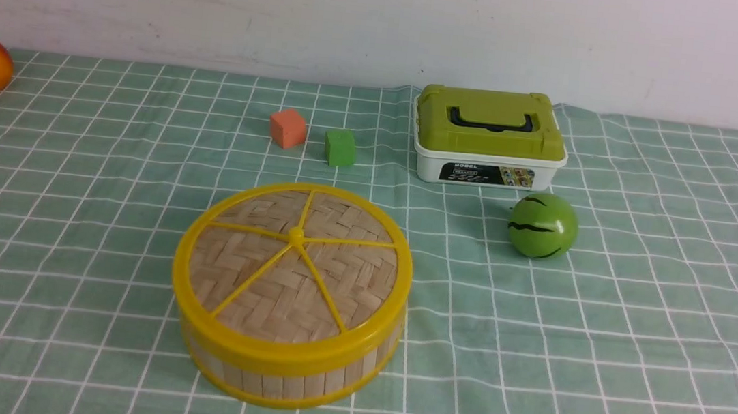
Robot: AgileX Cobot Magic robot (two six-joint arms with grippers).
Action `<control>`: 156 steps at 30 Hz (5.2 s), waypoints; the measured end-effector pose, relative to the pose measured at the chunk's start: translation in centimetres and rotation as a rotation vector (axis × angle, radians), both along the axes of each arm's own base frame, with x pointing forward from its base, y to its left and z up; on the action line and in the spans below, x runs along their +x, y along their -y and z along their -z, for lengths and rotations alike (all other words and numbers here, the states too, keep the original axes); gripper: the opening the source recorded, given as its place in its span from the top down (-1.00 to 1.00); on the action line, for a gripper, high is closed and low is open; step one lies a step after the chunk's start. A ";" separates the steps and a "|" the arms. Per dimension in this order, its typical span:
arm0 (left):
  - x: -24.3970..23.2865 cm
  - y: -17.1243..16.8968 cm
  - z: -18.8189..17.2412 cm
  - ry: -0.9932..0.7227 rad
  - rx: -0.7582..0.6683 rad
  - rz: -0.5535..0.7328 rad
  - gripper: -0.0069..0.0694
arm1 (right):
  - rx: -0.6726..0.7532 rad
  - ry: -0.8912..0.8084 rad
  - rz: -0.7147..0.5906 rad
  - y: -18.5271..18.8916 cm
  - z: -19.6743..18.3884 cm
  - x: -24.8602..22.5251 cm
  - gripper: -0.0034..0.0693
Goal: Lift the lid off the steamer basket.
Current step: Use the right arm to lift the lid of the steamer
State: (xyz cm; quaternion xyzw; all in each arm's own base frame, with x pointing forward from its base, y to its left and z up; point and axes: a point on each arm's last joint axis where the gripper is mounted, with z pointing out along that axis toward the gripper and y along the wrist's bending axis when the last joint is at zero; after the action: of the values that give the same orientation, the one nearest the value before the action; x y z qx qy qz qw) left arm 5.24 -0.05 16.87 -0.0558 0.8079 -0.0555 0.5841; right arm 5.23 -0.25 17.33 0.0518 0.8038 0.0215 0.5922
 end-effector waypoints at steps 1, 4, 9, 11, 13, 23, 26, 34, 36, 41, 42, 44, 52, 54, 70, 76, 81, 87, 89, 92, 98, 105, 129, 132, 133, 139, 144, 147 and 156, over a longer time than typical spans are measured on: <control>0.0 0.0 0.0 0.000 0.000 0.000 0.19 | 0.000 0.000 0.000 0.0 0.0 0.0 0.24; 0.0 0.0 0.0 0.000 0.000 0.000 0.19 | 0.000 0.000 0.000 0.0 0.0 0.0 0.24; 0.0 0.0 0.0 0.000 0.000 0.000 0.19 | 0.000 0.000 0.000 0.0 0.0 0.0 0.24; 0.0 0.0 0.0 0.000 0.000 0.000 0.19 | 0.000 0.000 0.000 0.0 0.0 0.0 0.24; 0.0 0.0 0.0 0.000 0.000 0.000 0.19 | 0.000 0.000 0.000 0.0 0.0 0.0 0.24; 0.0 0.0 0.0 0.000 0.000 0.000 0.19 | -0.054 0.000 0.004 0.2 0.0 0.0 0.24; 0.0 0.0 0.0 0.000 0.000 0.000 0.19 | -0.056 0.000 0.004 0.2 0.0 0.0 0.24; 0.0 0.0 0.0 0.000 0.000 0.000 0.19 | -0.057 0.000 0.004 0.2 0.0 0.0 0.24; 0.0 0.0 0.0 0.000 0.000 0.000 0.19 | -0.057 0.000 0.004 0.2 0.0 0.0 0.24; 0.0 0.0 0.0 0.000 0.000 0.000 0.19 | -0.057 0.000 0.004 0.2 0.0 0.0 0.24; 0.0 0.0 0.0 0.000 0.000 0.000 0.19 | -0.057 0.000 0.004 0.2 0.0 0.0 0.24; 0.0 0.0 0.0 0.000 0.000 0.000 0.19 | -0.055 0.000 0.004 0.2 0.0 0.0 0.24; 0.0 0.0 0.0 0.000 0.000 0.000 0.19 | 0.148 0.000 0.004 -0.4 0.0 0.0 0.24; 0.0 0.0 0.0 0.000 0.000 0.000 0.19 | 0.305 0.000 0.013 -0.7 0.0 0.0 0.24; 0.0 0.0 0.0 0.000 0.000 0.000 0.19 | 0.839 0.050 0.035 -1.7 -0.8 0.2 0.24; 0.0 0.0 0.0 0.000 0.000 0.000 0.19 | 0.478 0.054 -0.092 -1.9 -5.7 -0.6 0.44; 0.0 0.0 0.0 0.000 0.000 0.000 0.19 | 0.094 -0.208 -0.172 -1.8 -14.1 0.5 0.91; 0.0 0.0 0.0 0.000 0.000 0.000 0.19 | -0.110 -0.467 -0.405 -2.8 -21.0 5.5 0.96; 0.0 0.0 0.0 0.000 0.000 0.000 0.19 | -0.122 -0.500 -0.530 -4.0 -22.1 7.6 0.94; 0.0 0.0 0.0 0.000 0.000 0.000 0.19 | -0.162 -0.545 -0.679 -6.2 -22.9 10.3 0.92; 0.0 0.0 0.0 0.000 0.000 0.000 0.19 | -0.301 -0.614 -0.837 -12.5 -23.4 16.4 0.90; 0.0 0.0 0.0 0.000 0.000 0.000 0.19 | -0.383 -0.645 -0.932 -21.1 -22.0 22.1 0.83; 0.0 0.0 0.0 0.000 0.000 0.000 0.19 | -0.402 -0.653 -0.890 -34.8 -10.0 31.6 -0.21; 0.0 0.0 0.0 0.000 0.000 0.000 0.19 | -0.399 -0.657 -0.890 -35.0 -9.4 31.8 -0.13; 0.0 0.0 0.0 0.000 0.000 0.000 0.19 | -0.399 -0.657 -0.890 -35.0 -9.4 31.8 -0.12; 0.0 0.0 0.0 0.000 0.000 0.000 0.19 | -0.390 -0.682 -0.895 -35.2 -8.6 31.8 0.18; 0.0 0.0 0.0 0.000 0.000 0.000 0.19 | -0.394 -0.689 -0.894 -35.1 -8.8 31.7 0.71; 0.0 0.0 0.0 0.000 0.000 0.000 0.19 | -0.383 -0.693 -0.885 -35.1 -8.8 31.7 0.69; 0.0 0.0 0.0 0.000 0.000 0.000 0.19 | -0.364 -0.648 -0.884 -34.3 -12.5 30.9 0.69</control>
State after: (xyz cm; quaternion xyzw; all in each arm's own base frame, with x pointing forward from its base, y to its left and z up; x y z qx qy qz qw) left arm 5.24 -0.05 16.87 -0.0558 0.8079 -0.0555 0.5841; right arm 36.12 34.08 29.87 -0.3877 0.8803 0.1114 0.2498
